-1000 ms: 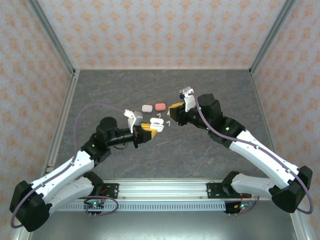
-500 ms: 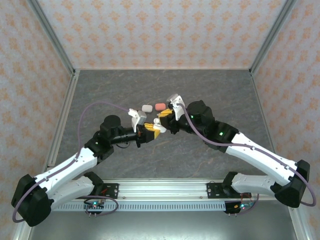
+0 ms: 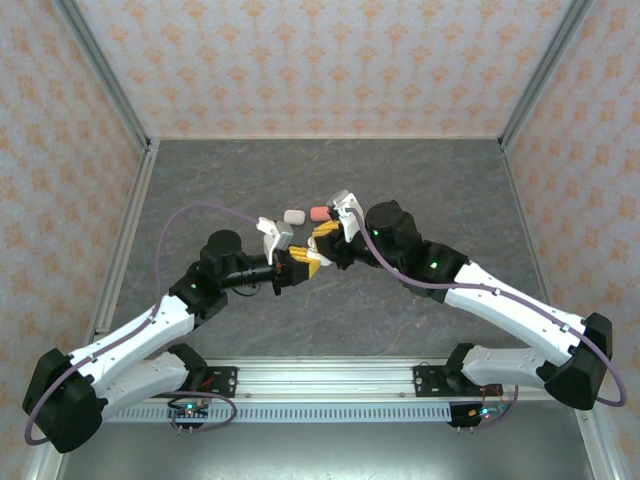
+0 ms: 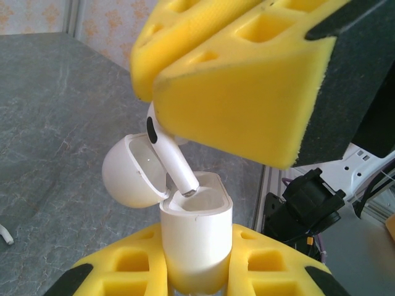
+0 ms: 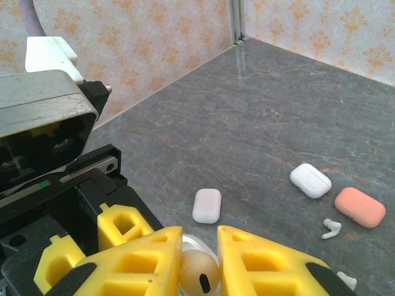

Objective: Insert wireless bluetooth earbuds into charging case

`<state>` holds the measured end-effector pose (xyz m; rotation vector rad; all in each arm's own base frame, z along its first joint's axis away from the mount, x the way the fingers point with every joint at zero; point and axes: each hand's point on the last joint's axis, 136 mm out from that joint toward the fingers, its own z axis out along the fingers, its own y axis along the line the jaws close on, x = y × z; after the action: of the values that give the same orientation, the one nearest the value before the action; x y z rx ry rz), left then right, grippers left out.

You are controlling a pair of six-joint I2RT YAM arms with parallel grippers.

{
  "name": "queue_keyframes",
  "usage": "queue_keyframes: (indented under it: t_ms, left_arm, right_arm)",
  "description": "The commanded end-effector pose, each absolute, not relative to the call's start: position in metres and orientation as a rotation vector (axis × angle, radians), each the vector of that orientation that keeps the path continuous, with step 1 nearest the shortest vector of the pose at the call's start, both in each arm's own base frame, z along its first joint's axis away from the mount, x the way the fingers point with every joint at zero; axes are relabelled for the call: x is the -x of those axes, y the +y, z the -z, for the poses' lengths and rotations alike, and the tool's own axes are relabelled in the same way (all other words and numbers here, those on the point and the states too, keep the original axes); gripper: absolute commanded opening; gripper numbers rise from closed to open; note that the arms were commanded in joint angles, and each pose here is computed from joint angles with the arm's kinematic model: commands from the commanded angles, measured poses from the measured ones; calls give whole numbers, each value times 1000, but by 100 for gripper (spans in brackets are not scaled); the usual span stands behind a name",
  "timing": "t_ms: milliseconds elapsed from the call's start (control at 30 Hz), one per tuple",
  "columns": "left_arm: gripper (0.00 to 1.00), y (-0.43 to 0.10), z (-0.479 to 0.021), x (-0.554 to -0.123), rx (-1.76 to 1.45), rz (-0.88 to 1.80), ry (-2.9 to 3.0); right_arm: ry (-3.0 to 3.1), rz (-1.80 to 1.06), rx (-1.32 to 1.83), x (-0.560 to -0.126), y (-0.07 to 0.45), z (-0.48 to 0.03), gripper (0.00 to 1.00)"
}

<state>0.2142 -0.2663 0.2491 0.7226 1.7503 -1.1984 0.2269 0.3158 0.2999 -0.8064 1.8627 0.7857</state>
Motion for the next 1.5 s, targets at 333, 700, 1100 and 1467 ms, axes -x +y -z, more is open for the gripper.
queue_keyframes:
  t_ms: [333, 700, 1100, 1467]
  left_arm:
    - [0, -271, -281, -214, -756, 1197, 1633]
    - [0, -269, -280, -212, -754, 1193, 1634]
    - [0, -254, -261, -213, -702, 1096, 1708]
    - [0, -235, -274, -195, -700, 1044, 1670]
  right_arm:
    - [1871, -869, 888, -210, 325, -289, 21]
    - [1852, -865, 810, -214, 318, -321, 44]
    - [1954, -739, 382, -258, 245, -336, 63]
    - [2227, -723, 219, -303, 253, -232, 52]
